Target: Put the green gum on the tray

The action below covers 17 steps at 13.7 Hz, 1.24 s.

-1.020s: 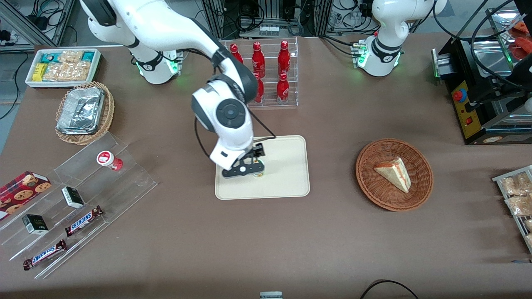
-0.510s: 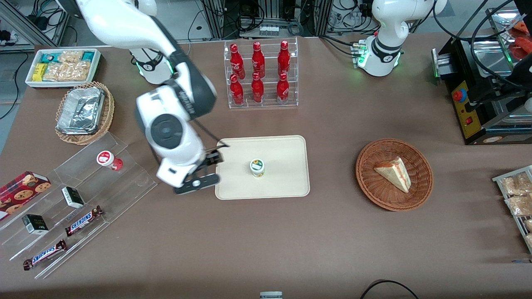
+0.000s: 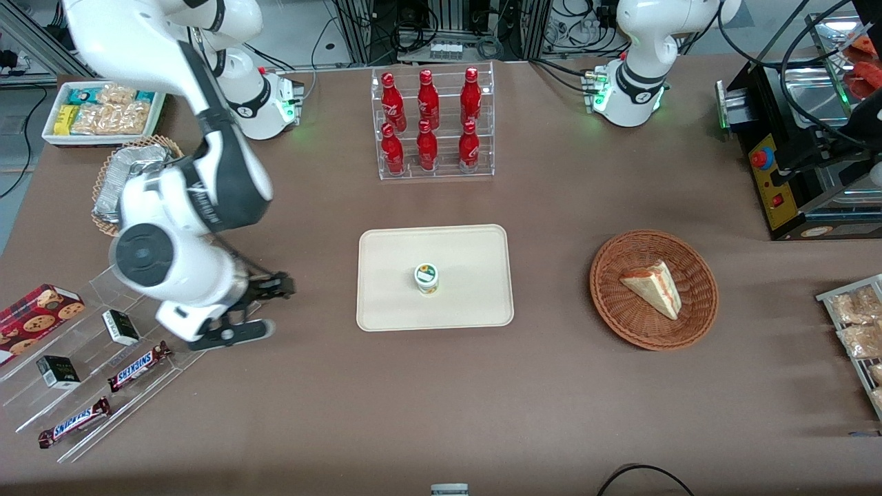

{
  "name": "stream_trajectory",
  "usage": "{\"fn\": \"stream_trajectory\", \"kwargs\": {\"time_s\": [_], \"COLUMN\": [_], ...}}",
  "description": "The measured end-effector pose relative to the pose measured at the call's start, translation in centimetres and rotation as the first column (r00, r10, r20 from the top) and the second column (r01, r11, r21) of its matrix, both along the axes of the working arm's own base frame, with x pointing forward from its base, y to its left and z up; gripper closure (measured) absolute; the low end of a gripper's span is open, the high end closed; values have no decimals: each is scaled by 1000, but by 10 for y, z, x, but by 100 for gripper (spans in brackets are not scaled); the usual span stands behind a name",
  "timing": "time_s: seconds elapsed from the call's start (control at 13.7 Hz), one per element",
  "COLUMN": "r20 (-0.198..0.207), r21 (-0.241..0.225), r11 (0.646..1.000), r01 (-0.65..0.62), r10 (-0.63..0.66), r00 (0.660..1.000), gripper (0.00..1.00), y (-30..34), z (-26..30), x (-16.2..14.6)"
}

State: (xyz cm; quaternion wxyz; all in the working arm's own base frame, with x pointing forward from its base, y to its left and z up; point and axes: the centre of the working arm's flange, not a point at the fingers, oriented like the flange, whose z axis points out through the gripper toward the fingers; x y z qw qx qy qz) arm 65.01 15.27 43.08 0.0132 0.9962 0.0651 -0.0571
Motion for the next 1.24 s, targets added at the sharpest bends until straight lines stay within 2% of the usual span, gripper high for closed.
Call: {"fn": "stream_trajectory", "kwargs": {"time_s": [0.36, 0.66, 1.24], "r20": [18, 34, -12], "r21": [18, 35, 32], "r11": [995, 996, 992], "r01": [98, 88, 119], "r10": [-98, -89, -119], "r00": [995, 995, 993], "gripper": [0, 0, 0], "y": [-83, -125, -149], "z": [33, 69, 133], "x": [-13, -40, -91]}}
